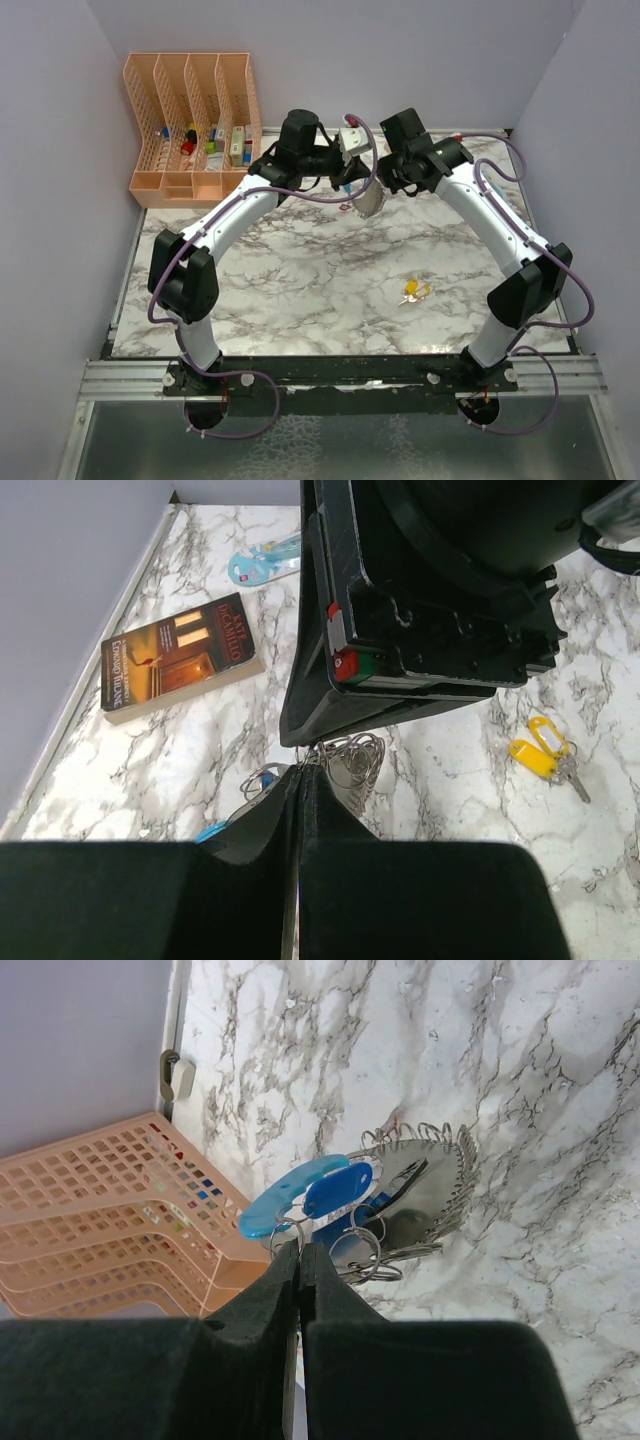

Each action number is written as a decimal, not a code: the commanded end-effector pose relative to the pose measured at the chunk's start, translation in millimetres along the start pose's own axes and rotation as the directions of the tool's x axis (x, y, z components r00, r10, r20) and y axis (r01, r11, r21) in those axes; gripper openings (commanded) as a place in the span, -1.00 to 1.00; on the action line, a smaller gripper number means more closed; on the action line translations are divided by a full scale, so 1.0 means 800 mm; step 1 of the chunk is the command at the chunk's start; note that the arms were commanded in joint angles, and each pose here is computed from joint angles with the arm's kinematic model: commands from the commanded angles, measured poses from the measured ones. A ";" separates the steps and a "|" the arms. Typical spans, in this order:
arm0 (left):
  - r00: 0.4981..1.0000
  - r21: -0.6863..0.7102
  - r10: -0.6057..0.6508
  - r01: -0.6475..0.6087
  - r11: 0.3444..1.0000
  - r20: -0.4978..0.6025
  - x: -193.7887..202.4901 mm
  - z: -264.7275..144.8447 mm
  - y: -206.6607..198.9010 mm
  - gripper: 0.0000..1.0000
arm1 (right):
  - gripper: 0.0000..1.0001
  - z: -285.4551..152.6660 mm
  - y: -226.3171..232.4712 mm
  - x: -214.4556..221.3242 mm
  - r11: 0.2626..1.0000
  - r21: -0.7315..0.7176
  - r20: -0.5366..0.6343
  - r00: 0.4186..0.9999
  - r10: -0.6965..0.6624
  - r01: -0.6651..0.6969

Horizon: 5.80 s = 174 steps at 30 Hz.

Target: Put the keys on the keyring

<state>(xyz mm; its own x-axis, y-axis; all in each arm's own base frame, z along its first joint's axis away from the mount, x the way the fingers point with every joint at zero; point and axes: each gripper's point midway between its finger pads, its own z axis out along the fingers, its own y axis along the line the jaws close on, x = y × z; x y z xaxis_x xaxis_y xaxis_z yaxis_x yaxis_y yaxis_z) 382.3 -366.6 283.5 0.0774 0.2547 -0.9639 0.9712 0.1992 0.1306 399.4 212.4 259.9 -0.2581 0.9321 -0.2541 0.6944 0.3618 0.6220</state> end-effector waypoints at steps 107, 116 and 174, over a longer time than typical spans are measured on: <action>0.826 0.122 0.546 -0.532 0.838 -0.145 0.026 -0.027 0.008 -1.00 | -0.98 -0.046 0.042 0.010 0.973 -0.217 -0.122 0.991 0.055 -0.080; 0.842 0.104 0.515 -0.504 0.857 -0.160 0.022 -0.031 0.008 -0.06 | -0.98 -0.046 0.044 0.011 0.972 -0.220 -0.128 0.990 0.054 -0.081; 0.936 -0.007 0.316 -0.320 0.947 -0.155 0.012 -0.010 0.009 -0.89 | -0.98 -0.050 0.040 0.014 0.968 -0.232 -0.151 0.986 0.065 -0.100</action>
<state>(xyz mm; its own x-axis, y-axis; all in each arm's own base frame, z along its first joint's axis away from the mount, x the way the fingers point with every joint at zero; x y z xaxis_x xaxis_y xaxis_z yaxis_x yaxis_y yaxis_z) 382.3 -358.5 276.2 0.3380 0.4269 -0.8388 0.9083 0.0854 0.4095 392.0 231.4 277.2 -0.3154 0.9389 -0.1376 0.5998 0.3097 0.7378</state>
